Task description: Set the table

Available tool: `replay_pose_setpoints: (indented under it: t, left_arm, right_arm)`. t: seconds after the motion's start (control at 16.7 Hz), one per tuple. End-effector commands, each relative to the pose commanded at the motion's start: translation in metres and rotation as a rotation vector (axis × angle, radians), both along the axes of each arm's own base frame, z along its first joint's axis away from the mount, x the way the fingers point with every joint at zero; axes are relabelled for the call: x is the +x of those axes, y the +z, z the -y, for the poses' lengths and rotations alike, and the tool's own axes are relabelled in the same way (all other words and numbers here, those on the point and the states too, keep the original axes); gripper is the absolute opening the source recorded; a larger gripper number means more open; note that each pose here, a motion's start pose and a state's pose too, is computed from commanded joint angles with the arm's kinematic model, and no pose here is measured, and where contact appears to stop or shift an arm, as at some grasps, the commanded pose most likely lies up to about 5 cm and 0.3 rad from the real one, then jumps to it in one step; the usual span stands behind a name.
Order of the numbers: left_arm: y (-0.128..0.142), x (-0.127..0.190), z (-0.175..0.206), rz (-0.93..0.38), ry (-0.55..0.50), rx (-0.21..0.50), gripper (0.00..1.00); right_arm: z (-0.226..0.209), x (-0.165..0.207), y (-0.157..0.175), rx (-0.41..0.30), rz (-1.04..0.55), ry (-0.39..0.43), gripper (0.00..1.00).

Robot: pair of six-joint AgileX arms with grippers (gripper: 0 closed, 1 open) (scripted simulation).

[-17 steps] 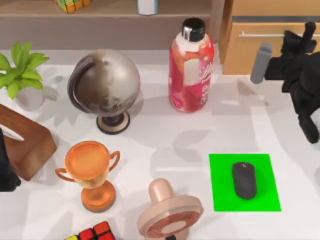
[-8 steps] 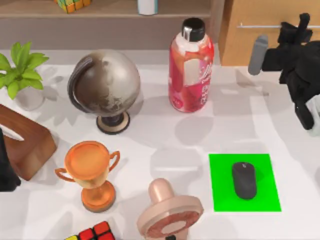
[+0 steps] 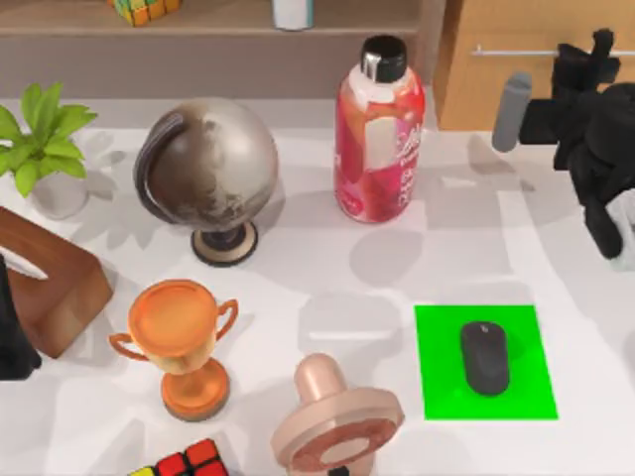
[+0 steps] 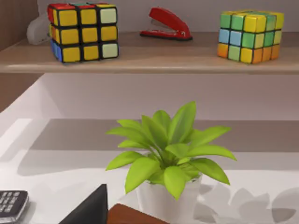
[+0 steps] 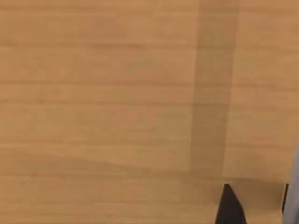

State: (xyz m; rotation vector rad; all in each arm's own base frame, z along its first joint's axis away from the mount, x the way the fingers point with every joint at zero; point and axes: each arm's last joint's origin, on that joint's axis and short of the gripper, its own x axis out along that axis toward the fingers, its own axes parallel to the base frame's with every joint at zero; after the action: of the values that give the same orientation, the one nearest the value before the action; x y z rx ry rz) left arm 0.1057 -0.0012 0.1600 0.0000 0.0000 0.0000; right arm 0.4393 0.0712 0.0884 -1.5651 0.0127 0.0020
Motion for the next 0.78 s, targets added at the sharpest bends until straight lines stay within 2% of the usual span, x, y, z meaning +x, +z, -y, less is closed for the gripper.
replay_pose_setpoints:
  t: [0.36,0.78]
  left_arm:
    - [0.0000,0.0000,0.0000,0.000,0.000,0.000,1.00]
    - [0.0000,0.0000,0.0000,0.000,0.000,0.000,1.00]
  right_arm:
    - [0.0000,0.0000,0.0000,0.000,0.000,0.000,0.98]
    - [0.0000,0.0000,0.0000,0.000,0.000,0.000,1.00]
